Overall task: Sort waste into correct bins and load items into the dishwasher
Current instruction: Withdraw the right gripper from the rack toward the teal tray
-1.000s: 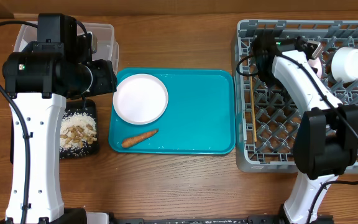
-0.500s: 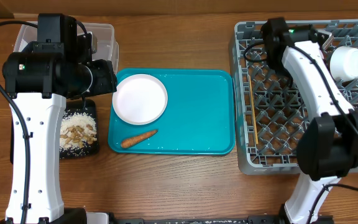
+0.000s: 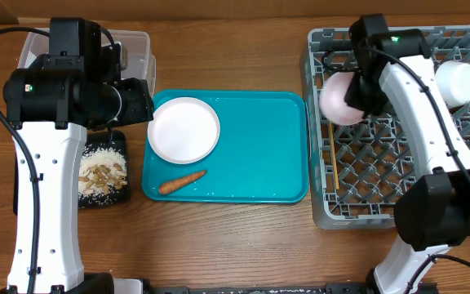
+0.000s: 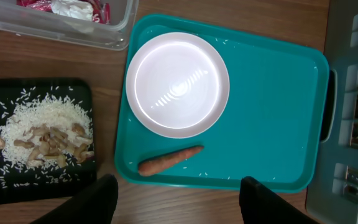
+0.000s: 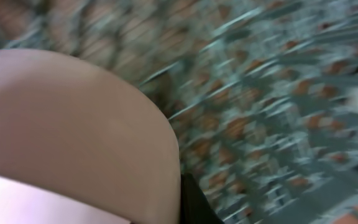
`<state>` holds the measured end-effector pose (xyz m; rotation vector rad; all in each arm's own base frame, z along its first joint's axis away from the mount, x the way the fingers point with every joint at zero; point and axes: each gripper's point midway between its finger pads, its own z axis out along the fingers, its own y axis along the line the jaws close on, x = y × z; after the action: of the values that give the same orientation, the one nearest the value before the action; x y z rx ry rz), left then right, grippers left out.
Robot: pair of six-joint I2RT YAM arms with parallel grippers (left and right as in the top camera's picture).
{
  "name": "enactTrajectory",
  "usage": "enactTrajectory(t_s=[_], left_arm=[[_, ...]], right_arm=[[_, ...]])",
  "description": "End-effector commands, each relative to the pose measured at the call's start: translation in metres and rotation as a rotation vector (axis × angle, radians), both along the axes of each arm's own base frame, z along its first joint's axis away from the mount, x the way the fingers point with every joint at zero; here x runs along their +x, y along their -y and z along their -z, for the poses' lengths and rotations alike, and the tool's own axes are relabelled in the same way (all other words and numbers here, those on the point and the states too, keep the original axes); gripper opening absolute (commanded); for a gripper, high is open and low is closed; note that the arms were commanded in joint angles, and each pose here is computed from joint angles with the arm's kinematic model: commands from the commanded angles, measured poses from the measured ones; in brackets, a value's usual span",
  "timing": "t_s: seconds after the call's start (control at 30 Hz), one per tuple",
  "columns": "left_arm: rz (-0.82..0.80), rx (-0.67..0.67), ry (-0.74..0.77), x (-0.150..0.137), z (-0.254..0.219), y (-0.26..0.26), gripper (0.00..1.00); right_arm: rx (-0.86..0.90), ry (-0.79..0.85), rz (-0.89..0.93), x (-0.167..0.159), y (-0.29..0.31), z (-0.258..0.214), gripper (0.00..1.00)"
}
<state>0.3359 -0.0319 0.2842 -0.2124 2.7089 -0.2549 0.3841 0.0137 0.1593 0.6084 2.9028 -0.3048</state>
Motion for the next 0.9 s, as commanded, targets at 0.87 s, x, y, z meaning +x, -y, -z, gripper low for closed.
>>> enactTrajectory(t_s=[0.87], left_arm=[[-0.025,0.005,0.019,-0.001,-0.007,-0.004,0.66]], right_arm=[[-0.919,0.425,0.431,-0.001,0.144,-0.113,0.04]])
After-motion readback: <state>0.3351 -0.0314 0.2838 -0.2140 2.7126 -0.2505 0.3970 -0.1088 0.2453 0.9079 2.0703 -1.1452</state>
